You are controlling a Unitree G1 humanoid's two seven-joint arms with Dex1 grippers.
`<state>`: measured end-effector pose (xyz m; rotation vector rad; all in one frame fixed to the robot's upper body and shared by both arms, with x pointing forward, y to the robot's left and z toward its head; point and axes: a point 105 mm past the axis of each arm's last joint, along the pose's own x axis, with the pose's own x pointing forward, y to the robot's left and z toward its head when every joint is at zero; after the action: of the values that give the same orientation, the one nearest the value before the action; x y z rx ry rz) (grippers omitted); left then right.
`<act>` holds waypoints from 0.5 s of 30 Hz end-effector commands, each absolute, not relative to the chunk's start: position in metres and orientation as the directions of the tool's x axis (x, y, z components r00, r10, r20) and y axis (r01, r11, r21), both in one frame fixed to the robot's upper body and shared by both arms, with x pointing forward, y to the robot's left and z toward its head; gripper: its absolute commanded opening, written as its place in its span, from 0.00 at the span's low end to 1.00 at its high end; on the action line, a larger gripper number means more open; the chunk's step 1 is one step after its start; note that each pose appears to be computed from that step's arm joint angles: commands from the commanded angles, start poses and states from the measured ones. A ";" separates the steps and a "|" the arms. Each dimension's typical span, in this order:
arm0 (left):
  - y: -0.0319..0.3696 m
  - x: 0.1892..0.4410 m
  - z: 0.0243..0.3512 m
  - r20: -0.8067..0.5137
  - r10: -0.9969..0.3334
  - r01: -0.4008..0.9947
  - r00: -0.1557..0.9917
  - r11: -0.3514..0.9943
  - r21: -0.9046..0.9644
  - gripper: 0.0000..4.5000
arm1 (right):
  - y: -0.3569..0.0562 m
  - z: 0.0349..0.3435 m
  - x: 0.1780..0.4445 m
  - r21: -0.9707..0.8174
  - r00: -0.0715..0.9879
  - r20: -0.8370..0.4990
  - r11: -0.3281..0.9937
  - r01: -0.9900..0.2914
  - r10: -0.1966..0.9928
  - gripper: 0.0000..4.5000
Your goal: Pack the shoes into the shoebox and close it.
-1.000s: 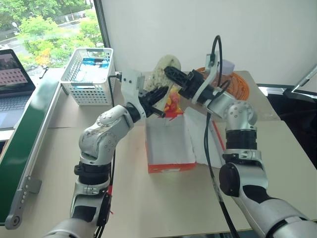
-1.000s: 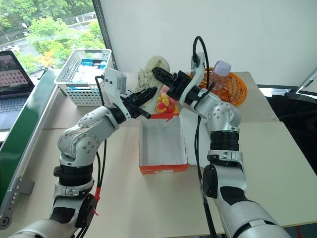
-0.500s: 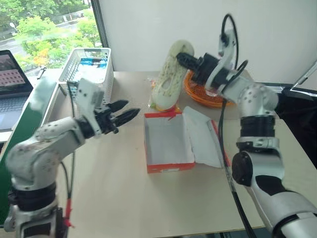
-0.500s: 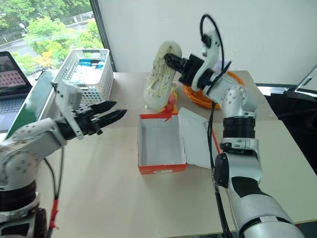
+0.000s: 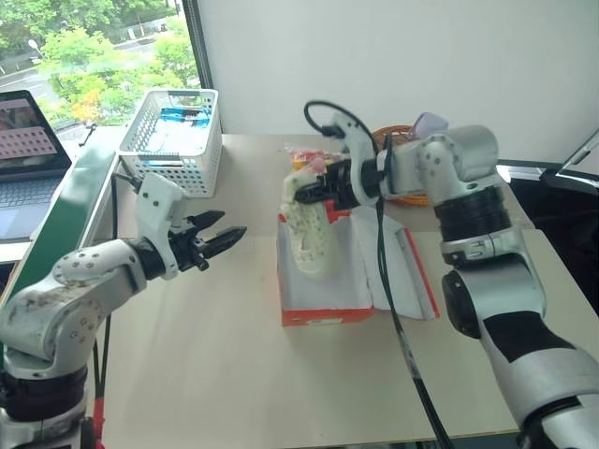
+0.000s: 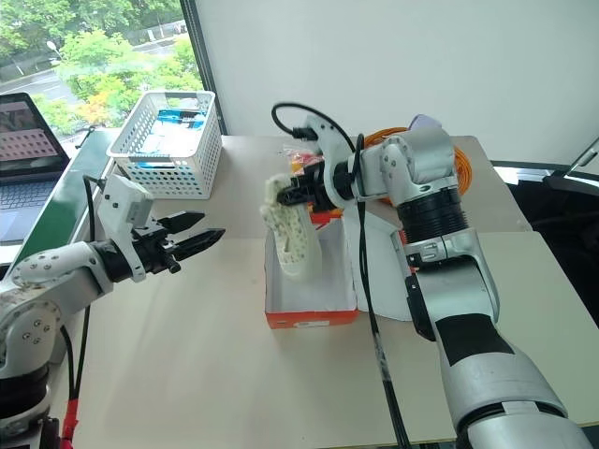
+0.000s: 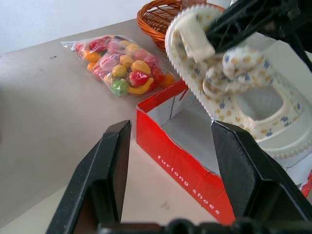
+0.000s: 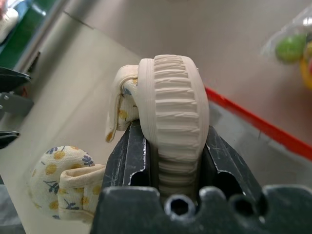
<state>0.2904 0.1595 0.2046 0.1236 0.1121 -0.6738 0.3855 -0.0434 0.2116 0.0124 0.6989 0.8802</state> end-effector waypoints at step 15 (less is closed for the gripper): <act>0.157 0.279 0.211 -0.080 -0.560 0.566 0.824 0.814 0.130 0.61 | -0.112 0.117 0.418 0.028 0.494 -0.754 0.773 -0.634 0.433 0.16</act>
<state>0.2837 0.1607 0.1995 0.1263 0.0994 -0.6009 0.4119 -0.1000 0.1181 -0.1902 0.8398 0.7058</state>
